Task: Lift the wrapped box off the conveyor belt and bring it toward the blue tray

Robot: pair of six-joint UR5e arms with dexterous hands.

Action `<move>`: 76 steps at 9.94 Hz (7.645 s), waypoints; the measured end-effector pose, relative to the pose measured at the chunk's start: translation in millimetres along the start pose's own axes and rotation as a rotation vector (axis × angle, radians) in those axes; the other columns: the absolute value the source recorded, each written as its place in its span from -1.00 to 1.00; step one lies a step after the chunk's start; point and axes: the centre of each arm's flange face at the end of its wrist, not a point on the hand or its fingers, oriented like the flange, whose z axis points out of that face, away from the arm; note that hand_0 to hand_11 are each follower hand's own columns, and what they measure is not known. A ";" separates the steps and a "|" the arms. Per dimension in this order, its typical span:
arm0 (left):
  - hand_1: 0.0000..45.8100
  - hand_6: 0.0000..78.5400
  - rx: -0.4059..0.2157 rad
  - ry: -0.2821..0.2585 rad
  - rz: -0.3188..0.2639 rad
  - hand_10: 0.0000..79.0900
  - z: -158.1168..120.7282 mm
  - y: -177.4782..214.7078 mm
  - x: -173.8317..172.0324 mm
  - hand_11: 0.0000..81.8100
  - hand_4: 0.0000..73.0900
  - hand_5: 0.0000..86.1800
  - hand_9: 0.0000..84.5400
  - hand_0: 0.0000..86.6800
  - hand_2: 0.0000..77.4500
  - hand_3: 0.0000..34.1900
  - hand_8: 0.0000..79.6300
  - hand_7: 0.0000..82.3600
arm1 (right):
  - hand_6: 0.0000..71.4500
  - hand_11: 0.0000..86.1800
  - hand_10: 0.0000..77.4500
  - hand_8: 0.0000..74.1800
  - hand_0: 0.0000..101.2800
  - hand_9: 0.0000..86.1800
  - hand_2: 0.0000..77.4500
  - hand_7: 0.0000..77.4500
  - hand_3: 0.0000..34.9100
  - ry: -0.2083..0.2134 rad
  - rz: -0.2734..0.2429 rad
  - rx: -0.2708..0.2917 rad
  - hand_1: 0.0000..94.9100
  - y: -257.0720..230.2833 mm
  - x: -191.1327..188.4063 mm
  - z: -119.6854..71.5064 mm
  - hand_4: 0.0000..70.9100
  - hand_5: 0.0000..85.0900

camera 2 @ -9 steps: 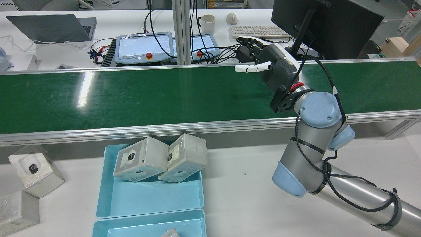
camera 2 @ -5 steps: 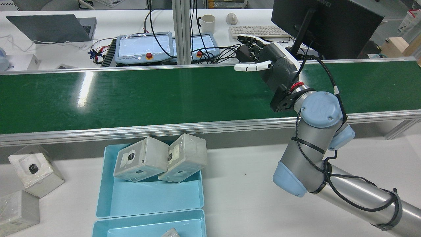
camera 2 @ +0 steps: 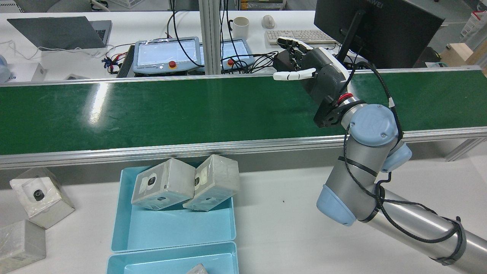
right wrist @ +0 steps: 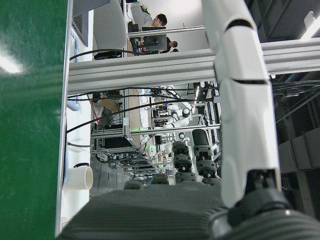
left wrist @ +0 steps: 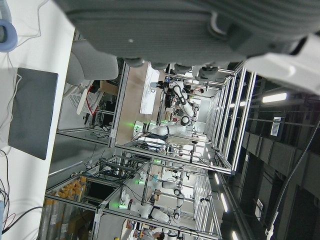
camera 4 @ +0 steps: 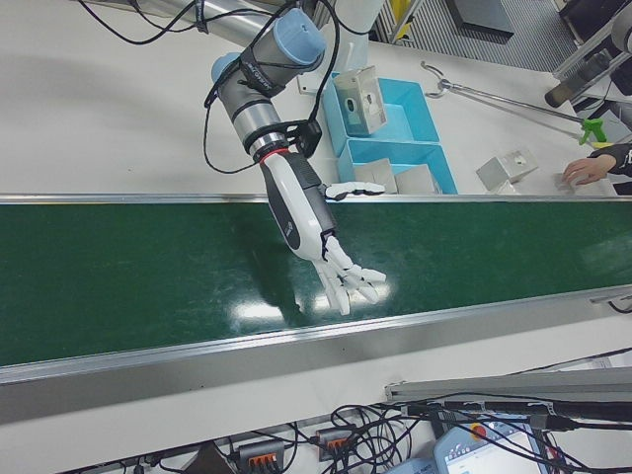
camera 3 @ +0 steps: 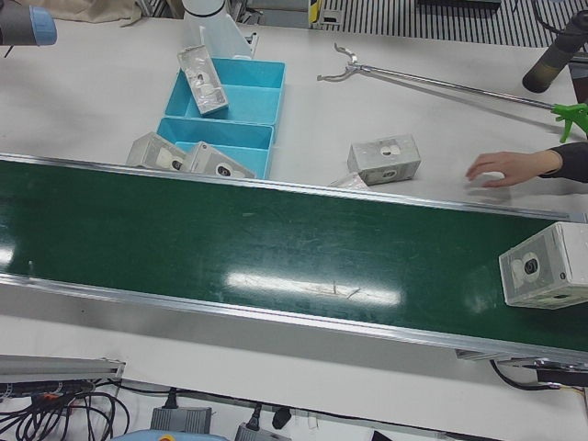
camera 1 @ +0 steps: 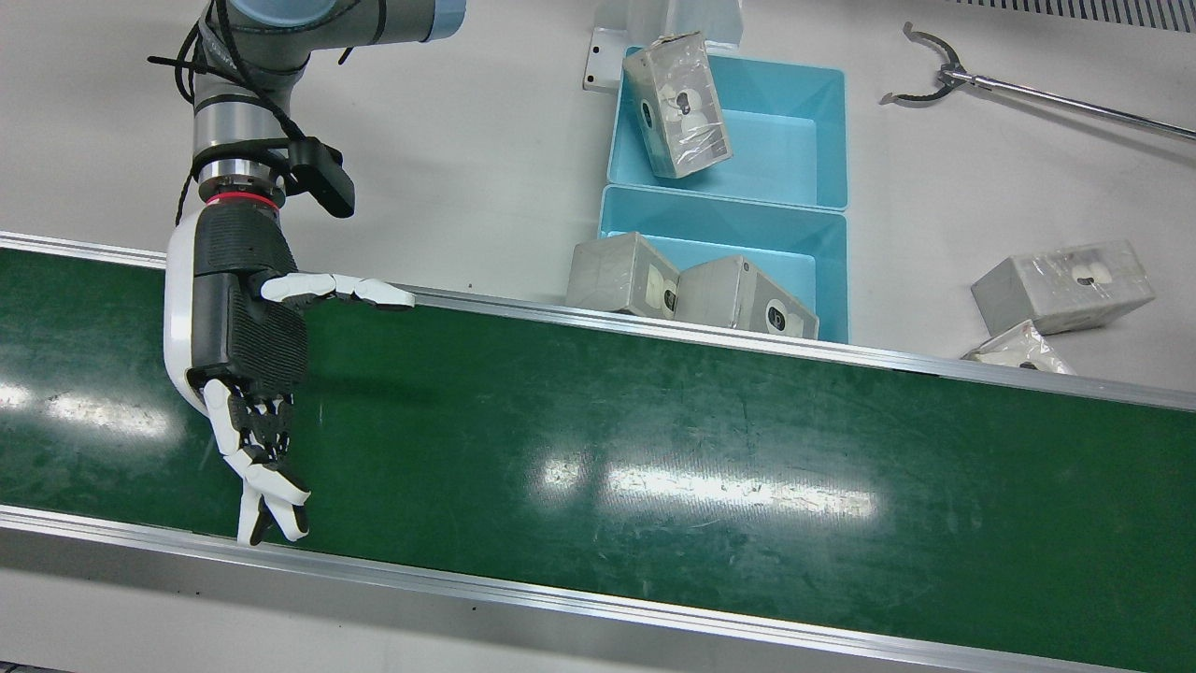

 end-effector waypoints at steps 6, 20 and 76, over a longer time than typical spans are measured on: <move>-1.00 -0.99 0.000 0.000 0.000 -0.99 0.0 0.0 0.0 -0.99 -1.00 -0.97 -0.99 -1.00 -0.99 -1.00 -0.99 -0.99 | -0.86 -0.97 -1.00 -1.00 0.00 -0.95 -0.69 -0.87 -1.00 -0.013 0.001 -0.005 -0.61 2.0 -8.0 1.2 -0.78 -0.45; -1.00 -0.99 0.000 0.000 0.000 -0.99 0.0 0.0 0.0 -0.99 -1.00 -0.97 -0.99 -1.00 -0.99 -1.00 -0.99 -0.99 | -0.83 -0.97 -1.00 -1.00 -0.01 -0.95 -0.61 -0.80 -1.00 -0.027 0.006 -0.035 -0.63 15.2 -19.9 -4.0 -0.68 -0.37; -1.00 -0.99 0.000 0.000 0.000 -0.99 0.0 0.0 0.0 -0.99 -1.00 -0.97 -1.00 -1.00 -0.97 -1.00 -0.99 -1.00 | -0.83 -0.99 -1.00 -0.97 -0.03 -0.92 -0.76 -0.85 -0.99 0.025 0.029 -0.060 -0.67 -27.7 26.4 16.1 -0.66 -0.41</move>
